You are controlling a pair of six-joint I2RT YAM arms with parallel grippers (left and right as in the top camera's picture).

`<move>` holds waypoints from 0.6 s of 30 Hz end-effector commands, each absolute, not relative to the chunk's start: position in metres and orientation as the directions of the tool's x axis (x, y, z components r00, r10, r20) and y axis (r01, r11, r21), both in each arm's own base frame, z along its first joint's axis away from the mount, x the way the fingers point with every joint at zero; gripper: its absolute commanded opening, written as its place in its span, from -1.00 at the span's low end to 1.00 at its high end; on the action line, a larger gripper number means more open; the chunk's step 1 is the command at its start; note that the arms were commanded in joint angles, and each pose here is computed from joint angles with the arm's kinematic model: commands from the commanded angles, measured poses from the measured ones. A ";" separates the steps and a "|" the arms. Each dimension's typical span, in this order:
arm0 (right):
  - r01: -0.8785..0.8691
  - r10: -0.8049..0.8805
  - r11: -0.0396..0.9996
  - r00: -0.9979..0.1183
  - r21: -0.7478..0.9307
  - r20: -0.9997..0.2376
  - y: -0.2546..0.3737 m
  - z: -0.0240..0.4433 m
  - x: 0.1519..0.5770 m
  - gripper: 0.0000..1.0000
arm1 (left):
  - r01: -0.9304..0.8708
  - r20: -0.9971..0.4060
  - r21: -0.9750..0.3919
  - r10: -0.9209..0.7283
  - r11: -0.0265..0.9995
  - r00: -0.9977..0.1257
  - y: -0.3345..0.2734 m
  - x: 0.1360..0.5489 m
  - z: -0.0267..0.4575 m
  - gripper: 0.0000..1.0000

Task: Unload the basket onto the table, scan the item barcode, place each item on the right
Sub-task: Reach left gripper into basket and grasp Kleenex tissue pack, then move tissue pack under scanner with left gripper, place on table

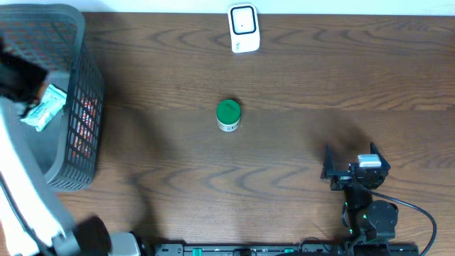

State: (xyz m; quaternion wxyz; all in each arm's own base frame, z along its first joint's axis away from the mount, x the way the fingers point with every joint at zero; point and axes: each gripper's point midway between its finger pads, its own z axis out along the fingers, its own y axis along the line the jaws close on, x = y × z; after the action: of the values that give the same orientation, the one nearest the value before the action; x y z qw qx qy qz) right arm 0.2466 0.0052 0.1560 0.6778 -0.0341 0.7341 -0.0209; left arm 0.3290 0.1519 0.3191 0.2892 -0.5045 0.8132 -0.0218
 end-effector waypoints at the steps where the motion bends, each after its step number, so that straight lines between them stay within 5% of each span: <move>1: -0.009 -0.062 0.998 -0.081 -0.061 -0.995 0.002 0.155 0.247 0.99 | -0.712 -0.461 -0.388 -0.792 0.585 -0.400 0.085 0.338 0.340 0.14; 9: -0.009 -0.062 0.998 -0.081 -0.062 -0.995 0.002 0.155 0.247 0.98 | -0.588 -0.456 -0.347 -0.679 0.731 -0.575 -0.072 0.356 0.312 0.14; 18: -0.009 -0.062 0.998 -0.081 -0.062 -0.995 0.002 0.155 0.247 0.98 | -0.324 -0.403 -0.230 -0.392 0.918 -0.827 -0.261 0.369 0.197 0.14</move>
State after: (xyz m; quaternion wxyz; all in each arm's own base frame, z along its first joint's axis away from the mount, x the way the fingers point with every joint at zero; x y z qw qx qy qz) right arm 0.2466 0.0052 0.1559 0.6777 -0.0341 0.7343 -0.0209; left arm 0.3763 -0.2333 0.2384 0.2470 -0.2114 0.9390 -0.1126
